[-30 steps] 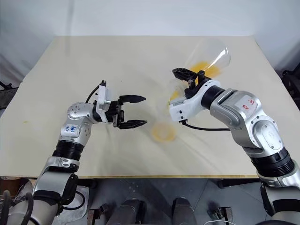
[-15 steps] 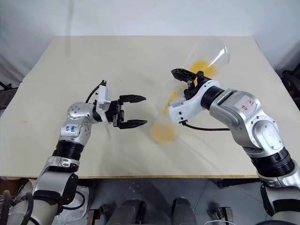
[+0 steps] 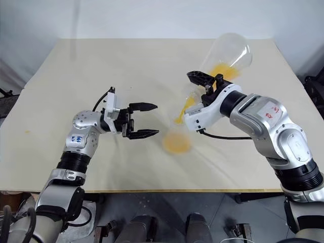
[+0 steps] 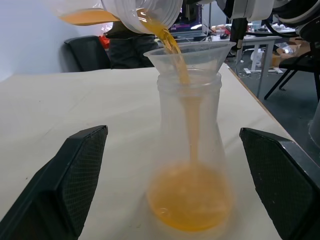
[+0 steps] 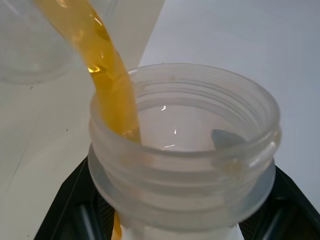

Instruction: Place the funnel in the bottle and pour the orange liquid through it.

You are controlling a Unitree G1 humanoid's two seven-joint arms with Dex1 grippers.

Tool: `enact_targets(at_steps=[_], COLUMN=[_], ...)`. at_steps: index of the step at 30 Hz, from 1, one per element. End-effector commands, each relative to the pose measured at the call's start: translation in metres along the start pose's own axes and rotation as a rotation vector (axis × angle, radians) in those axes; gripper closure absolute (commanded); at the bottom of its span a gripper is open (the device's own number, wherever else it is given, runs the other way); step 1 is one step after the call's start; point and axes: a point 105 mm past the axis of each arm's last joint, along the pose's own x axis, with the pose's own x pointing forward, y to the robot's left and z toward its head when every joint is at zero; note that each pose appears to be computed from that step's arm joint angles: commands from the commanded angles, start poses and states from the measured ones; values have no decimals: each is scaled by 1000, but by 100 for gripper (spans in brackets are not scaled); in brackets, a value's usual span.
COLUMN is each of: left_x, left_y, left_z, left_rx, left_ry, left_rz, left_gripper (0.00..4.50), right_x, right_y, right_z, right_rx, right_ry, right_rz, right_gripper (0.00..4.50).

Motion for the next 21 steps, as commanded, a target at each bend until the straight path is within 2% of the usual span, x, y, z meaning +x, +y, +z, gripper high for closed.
enact_targets(at_steps=[1, 21], left_x=[2, -8], left_y=[4, -2], left_z=[9, 12], left_rx=[33, 17], left_ry=[-7, 2], left_rz=[-5, -24], left_gripper=[0, 0], right_x=[-7, -6], right_y=[-17, -17], right_z=[-5, 3], right_rx=[-34, -59], right_ry=[23, -3], right_rz=[-65, -74], right_gripper=[197, 197])
